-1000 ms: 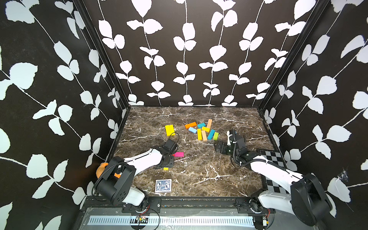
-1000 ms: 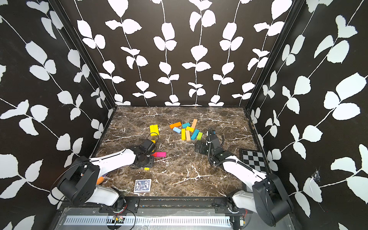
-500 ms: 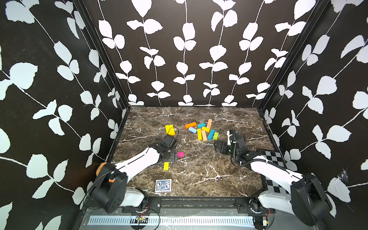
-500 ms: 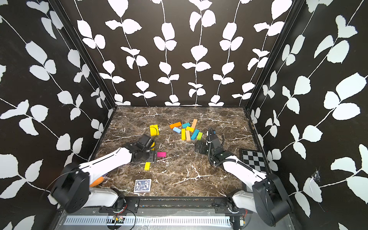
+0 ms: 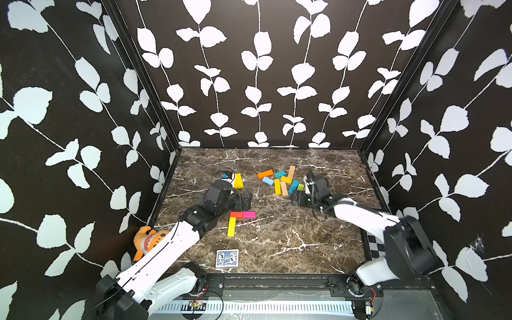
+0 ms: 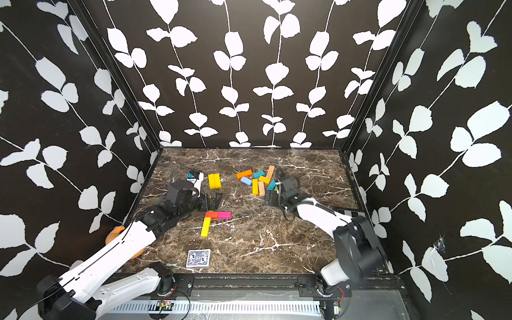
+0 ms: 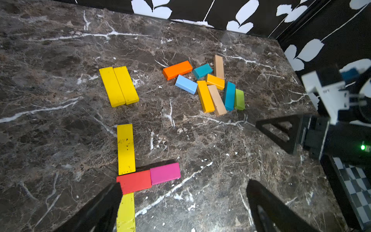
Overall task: Assemble the letter h with building blocks
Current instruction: Assemble the building block at the center of the board.
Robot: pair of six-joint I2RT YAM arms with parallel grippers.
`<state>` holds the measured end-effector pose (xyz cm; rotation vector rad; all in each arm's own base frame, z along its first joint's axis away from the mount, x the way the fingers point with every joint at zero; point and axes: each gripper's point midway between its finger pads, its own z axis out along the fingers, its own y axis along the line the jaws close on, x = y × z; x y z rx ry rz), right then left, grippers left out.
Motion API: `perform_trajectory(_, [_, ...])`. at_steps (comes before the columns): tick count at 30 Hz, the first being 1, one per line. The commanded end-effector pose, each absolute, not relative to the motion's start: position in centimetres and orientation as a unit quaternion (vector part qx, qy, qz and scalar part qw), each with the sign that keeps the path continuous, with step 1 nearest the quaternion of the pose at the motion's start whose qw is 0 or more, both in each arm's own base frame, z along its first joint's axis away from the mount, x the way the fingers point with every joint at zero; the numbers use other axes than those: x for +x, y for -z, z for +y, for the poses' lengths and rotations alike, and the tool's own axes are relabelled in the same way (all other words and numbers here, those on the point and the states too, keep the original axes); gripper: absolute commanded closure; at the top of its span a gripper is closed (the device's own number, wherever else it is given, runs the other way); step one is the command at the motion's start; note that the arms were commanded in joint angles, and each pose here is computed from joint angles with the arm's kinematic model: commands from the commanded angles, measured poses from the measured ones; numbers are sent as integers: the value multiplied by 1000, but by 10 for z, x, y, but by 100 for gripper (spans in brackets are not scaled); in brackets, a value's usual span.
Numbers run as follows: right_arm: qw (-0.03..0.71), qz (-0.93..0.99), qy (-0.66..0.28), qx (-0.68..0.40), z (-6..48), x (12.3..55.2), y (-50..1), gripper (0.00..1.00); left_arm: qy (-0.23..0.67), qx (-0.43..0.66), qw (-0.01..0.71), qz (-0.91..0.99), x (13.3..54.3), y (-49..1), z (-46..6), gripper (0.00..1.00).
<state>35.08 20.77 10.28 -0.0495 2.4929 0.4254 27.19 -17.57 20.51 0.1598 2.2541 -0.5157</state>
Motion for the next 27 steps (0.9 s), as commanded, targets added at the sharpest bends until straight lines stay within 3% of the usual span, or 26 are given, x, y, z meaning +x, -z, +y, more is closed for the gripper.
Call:
perform_trajectory(1, [271,957,-97,-36,210,354,-89,7,223,76,397,887,267,-198,-180,1])
perform_trajectory(5, [268,954,-129,-34,241,372,-83,14,242,87,382,888,261,-188,-187,1])
perform_trajectory(15, [277,958,-30,-73,251,415,-80,42,248,94,369,891,255,-177,-189,1])
perform_trajectory(27, [239,967,13,-84,245,426,-53,47,232,95,356,900,249,-168,-181,1])
